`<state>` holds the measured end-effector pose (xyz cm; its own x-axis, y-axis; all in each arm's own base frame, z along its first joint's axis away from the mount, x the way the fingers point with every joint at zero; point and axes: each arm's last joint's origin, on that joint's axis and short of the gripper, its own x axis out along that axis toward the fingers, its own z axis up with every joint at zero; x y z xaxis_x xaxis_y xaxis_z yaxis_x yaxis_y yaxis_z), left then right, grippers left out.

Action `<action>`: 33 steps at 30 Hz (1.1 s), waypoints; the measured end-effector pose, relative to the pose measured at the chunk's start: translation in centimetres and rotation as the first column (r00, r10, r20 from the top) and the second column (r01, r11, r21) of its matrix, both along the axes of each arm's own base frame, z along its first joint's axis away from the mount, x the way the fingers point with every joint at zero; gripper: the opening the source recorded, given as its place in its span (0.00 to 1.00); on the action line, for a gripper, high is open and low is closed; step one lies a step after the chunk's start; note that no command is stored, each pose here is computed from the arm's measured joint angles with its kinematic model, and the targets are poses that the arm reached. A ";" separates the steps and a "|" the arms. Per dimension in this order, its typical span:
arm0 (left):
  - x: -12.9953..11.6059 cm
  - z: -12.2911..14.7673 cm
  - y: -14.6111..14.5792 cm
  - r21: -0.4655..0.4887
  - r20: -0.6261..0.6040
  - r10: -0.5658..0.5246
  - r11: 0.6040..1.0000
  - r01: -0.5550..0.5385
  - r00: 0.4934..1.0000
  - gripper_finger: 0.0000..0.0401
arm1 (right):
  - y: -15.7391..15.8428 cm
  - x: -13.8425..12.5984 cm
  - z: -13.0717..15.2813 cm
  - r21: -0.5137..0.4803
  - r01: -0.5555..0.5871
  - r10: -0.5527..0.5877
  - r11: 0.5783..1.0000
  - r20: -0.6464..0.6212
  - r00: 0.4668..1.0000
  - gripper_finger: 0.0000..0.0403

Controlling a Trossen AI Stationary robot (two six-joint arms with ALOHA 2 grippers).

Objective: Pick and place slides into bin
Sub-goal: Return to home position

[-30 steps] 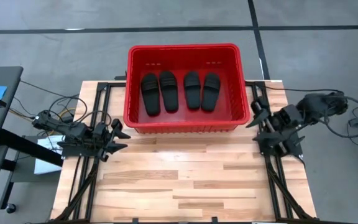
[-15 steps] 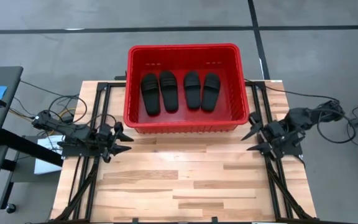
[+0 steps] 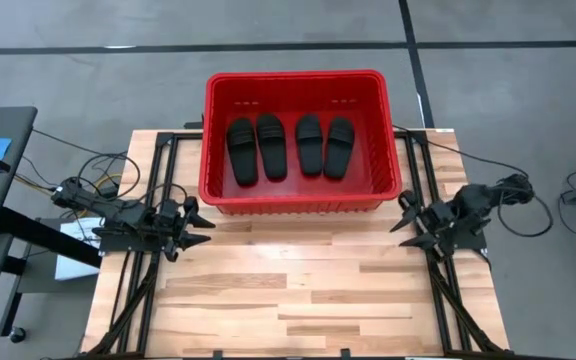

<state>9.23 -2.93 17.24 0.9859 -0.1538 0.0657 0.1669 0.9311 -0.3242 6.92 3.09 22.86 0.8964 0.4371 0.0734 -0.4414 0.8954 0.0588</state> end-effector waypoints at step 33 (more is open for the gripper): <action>0.0 0.0 0.0 0.019 0.000 0.002 1.000 -0.002 1.000 0.45 | 0.9 2.2 -6.3 0.018 0.008 -0.006 1.000 -0.091 0.996 0.42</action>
<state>9.23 -2.93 17.21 0.9861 -0.1535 0.0628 0.1655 0.9375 -0.3061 9.07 3.96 16.55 0.9029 0.4299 -0.0006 -0.4271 0.8970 0.1144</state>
